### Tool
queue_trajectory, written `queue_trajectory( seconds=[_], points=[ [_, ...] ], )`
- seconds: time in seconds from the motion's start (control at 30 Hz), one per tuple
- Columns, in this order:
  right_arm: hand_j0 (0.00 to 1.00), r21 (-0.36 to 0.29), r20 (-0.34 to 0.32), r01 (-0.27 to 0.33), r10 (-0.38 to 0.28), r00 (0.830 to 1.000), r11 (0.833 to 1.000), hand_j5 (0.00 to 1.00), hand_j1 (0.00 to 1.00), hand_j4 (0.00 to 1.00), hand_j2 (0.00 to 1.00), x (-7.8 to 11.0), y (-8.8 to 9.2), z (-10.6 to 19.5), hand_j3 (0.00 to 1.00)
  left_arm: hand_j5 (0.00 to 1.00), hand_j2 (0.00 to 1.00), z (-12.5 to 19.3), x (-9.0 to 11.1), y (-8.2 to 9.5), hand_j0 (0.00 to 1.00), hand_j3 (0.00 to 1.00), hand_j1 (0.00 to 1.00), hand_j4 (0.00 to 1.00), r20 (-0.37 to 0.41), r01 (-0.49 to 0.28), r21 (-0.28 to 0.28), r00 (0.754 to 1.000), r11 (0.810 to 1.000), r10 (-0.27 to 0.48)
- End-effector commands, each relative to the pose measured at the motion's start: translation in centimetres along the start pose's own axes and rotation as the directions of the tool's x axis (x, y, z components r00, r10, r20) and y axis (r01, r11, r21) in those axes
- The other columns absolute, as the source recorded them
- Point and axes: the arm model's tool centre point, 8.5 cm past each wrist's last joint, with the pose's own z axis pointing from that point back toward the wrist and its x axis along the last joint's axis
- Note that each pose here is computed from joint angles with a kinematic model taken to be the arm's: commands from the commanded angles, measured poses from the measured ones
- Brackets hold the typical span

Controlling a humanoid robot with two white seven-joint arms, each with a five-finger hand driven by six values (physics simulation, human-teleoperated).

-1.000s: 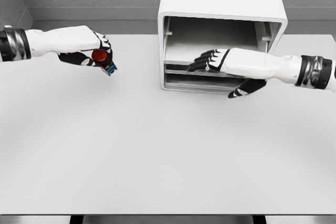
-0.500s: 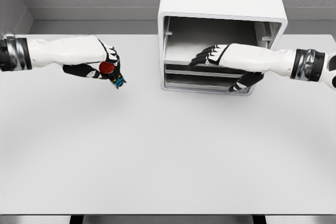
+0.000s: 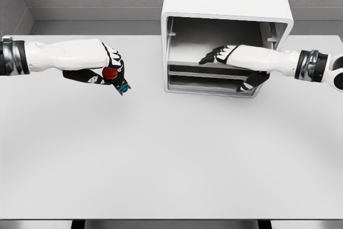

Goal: Slide open multi-storey tabletop storage cabinets and put open load switch and slide close multi-storey tabletop storage cabinets

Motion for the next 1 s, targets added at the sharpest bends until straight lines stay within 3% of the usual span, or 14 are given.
queue_trajectory(
  seconds=[0.0, 0.17, 0.4, 0.97],
  points=[
    [1.00, 0.001, -0.007, 0.001, -0.001, 1.000, 1.000, 1.00, 1.00, 1.00, 1.00, -0.2, 0.0, 0.1, 1.00, 0.42, 0.42, 0.2, 0.1, 0.3, 0.42, 0.42, 0.42, 0.42, 0.001, 0.000, 0.010, 1.000, 1.000, 0.000],
    [1.00, 0.002, -0.001, 0.002, -0.002, 1.000, 1.000, 1.00, 1.00, 1.00, 1.00, 0.0, 0.2, 0.1, 1.00, 0.42, 0.42, 0.3, 0.4, 0.4, 0.42, 0.42, 0.42, 0.42, 0.005, 0.005, 0.010, 1.000, 1.000, -0.005],
    [1.00, 0.008, 0.065, -0.031, 0.031, 0.997, 0.999, 1.00, 1.00, 1.00, 1.00, 2.4, 0.1, -0.2, 1.00, 0.42, 0.42, 0.3, 0.6, 0.7, 0.42, 0.42, 0.42, 0.42, 0.010, 0.013, 0.016, 1.000, 1.000, -0.013],
    [1.00, 0.056, 0.140, -0.089, 0.080, 0.987, 0.994, 1.00, 1.00, 1.00, 1.00, 6.5, 1.3, 2.4, 1.00, 0.42, 0.42, 0.0, 1.2, 0.7, 0.42, 0.42, 0.42, 0.42, 0.029, 0.017, 0.015, 0.999, 1.000, -0.018]
  ],
)
